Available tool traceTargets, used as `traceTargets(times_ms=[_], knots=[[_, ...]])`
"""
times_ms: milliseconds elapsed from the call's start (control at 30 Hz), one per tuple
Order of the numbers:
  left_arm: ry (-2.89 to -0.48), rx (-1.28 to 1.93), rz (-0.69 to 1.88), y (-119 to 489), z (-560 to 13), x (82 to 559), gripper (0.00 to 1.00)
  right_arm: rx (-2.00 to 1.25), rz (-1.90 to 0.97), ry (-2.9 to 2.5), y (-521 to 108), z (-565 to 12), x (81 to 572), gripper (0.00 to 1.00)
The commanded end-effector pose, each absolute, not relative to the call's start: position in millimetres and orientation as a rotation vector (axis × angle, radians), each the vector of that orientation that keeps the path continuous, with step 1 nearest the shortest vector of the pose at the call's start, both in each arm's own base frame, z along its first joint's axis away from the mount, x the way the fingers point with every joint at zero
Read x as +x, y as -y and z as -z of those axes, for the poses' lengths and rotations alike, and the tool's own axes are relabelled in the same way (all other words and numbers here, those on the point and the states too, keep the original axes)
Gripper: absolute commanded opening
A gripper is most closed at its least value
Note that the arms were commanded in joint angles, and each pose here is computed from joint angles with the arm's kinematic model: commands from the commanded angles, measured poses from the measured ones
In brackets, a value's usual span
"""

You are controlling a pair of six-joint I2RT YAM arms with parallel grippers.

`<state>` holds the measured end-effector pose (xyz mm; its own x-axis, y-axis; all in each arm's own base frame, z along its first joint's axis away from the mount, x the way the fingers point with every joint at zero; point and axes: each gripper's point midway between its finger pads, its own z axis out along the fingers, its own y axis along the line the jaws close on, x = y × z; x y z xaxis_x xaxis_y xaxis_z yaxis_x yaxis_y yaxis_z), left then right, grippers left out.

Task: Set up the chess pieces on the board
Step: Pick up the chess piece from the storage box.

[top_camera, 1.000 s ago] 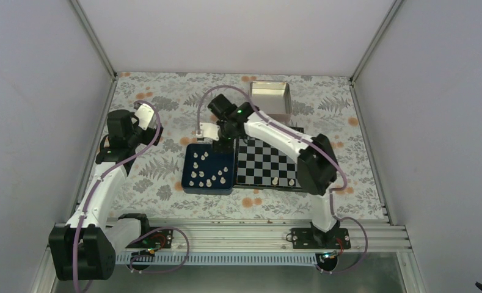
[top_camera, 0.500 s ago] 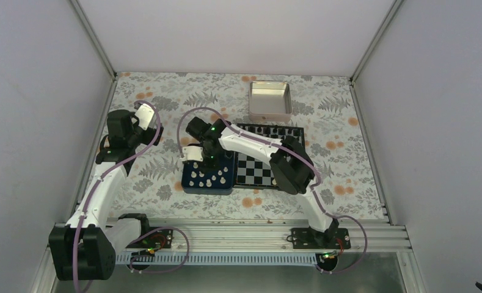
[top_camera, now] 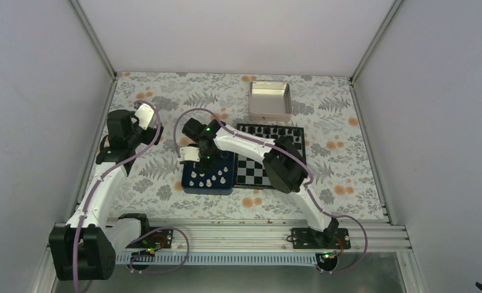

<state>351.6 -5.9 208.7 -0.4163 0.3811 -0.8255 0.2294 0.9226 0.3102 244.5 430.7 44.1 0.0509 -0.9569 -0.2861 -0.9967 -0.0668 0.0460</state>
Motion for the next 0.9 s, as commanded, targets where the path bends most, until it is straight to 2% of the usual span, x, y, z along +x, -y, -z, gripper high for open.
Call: traceTargets(times_ms=[0,233,433,533,867], knots=[[-1.993,0.422,-0.172,5.7,-210.6,352.8,1.00,-2.158,-0.345,-2.039,-435.9,-36.8,241.2,0.32],[-1.991,0.425,-0.174,5.7,-210.7,352.1,1.00,-2.171,-0.333,-2.057,-434.4,-29.7,240.2,0.26],[-1.995,0.425,-0.167,6.3,-209.1,352.4,1.00,-2.176,-0.332,-2.061,-433.4,-29.4,238.3,0.10],[-1.993,0.424,-0.168,6.4,-210.1,351.8,1.00,-2.165,-0.332,-2.047,-434.9,-37.0,239.1,0.06],[-1.996,0.419,-0.176,4.9,-210.3,351.7,1.00,-2.029,-0.300,-1.996,-405.3,-113.8,254.1,0.04]])
